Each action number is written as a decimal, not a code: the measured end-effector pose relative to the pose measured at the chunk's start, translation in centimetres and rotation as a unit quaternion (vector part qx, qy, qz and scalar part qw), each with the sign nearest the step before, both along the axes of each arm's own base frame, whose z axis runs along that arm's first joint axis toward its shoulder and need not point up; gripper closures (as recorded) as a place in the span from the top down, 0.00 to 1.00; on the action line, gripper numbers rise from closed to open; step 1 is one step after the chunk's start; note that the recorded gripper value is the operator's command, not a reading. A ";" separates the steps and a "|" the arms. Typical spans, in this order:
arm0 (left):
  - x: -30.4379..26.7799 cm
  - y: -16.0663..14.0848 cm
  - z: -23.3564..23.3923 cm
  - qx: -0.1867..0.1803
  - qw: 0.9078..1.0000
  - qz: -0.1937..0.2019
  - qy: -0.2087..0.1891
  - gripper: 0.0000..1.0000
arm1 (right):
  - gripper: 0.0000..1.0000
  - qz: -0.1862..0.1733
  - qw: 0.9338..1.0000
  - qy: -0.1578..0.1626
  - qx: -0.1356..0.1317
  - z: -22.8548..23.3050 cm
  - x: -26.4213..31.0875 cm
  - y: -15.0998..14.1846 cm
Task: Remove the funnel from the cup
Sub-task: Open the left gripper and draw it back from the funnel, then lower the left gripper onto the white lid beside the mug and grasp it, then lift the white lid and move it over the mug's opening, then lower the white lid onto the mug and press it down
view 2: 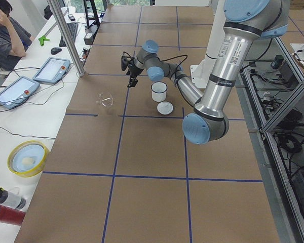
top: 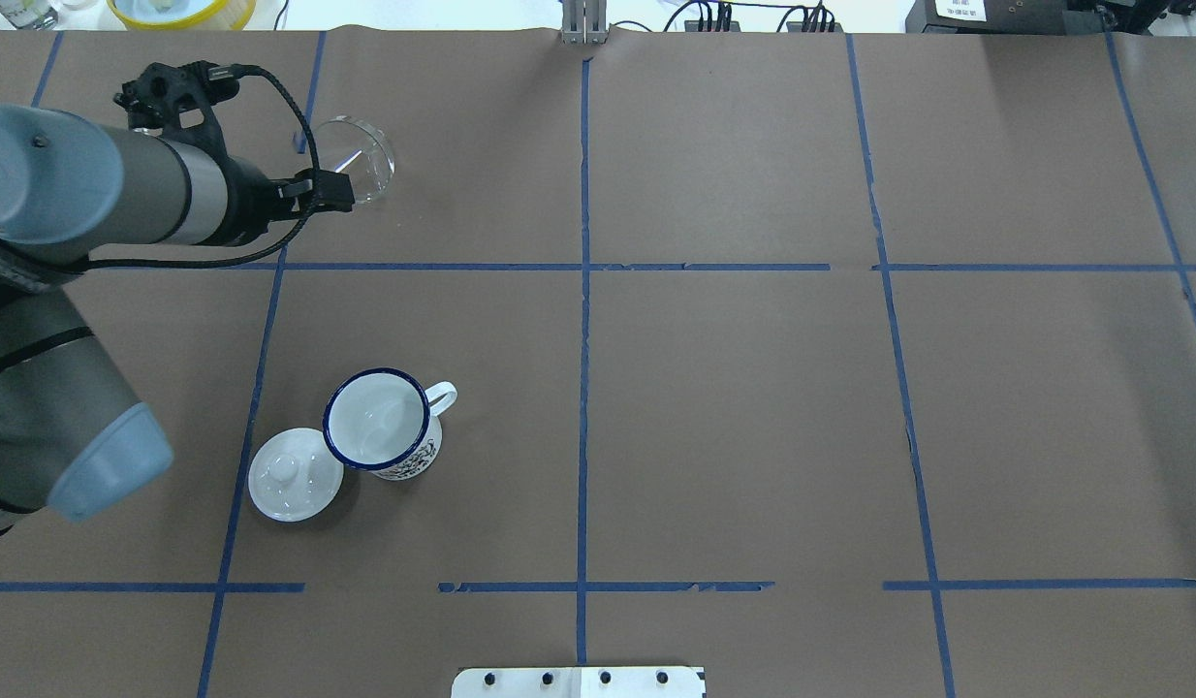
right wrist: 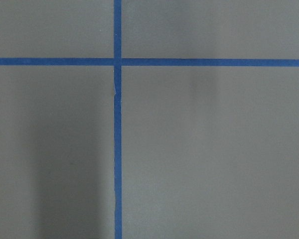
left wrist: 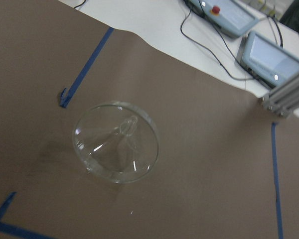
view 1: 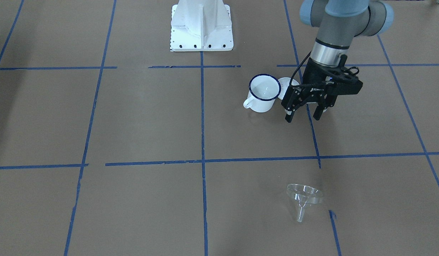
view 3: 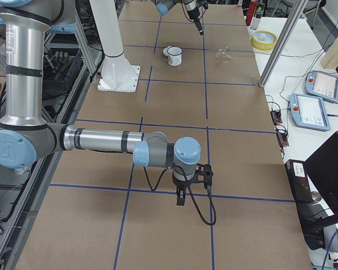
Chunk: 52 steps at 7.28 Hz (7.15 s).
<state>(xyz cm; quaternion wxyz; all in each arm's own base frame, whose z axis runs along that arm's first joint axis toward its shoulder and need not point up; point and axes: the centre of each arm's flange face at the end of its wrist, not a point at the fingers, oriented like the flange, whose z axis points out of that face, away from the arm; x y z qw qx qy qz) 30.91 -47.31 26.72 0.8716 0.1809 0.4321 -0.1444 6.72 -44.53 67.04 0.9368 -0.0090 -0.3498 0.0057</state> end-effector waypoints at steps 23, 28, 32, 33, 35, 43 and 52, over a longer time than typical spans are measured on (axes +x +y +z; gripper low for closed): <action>9.7 13.7 13.0 -0.022 0.966 0.247 -0.069 0.19 | 1.00 0.000 1.000 0.000 0.000 0.0 0.0 0.0; 7.5 14.1 10.8 -0.007 0.969 0.242 -0.054 0.00 | 1.00 0.000 1.000 0.000 0.000 0.0 0.0 0.0; -1.5 14.6 4.2 -0.001 0.978 0.207 -0.035 0.00 | 1.00 0.000 1.000 0.000 0.000 0.0 0.0 0.0; -0.6 13.6 2.0 -0.008 0.978 0.205 -0.040 0.00 | 1.00 0.000 1.000 0.000 0.000 0.0 0.0 0.0; 3.8 10.3 -0.9 -0.023 0.978 0.203 -0.049 0.00 | 1.00 0.000 1.000 0.000 0.000 0.0 0.0 0.0; 9.2 8.0 -1.8 -0.048 0.976 0.206 -0.055 0.00 | 1.00 0.000 1.000 0.000 0.000 0.0 0.0 0.0; 10.5 9.6 -1.9 -0.059 0.974 0.212 -0.051 0.00 | 1.00 0.000 1.000 0.000 0.000 0.0 0.0 0.0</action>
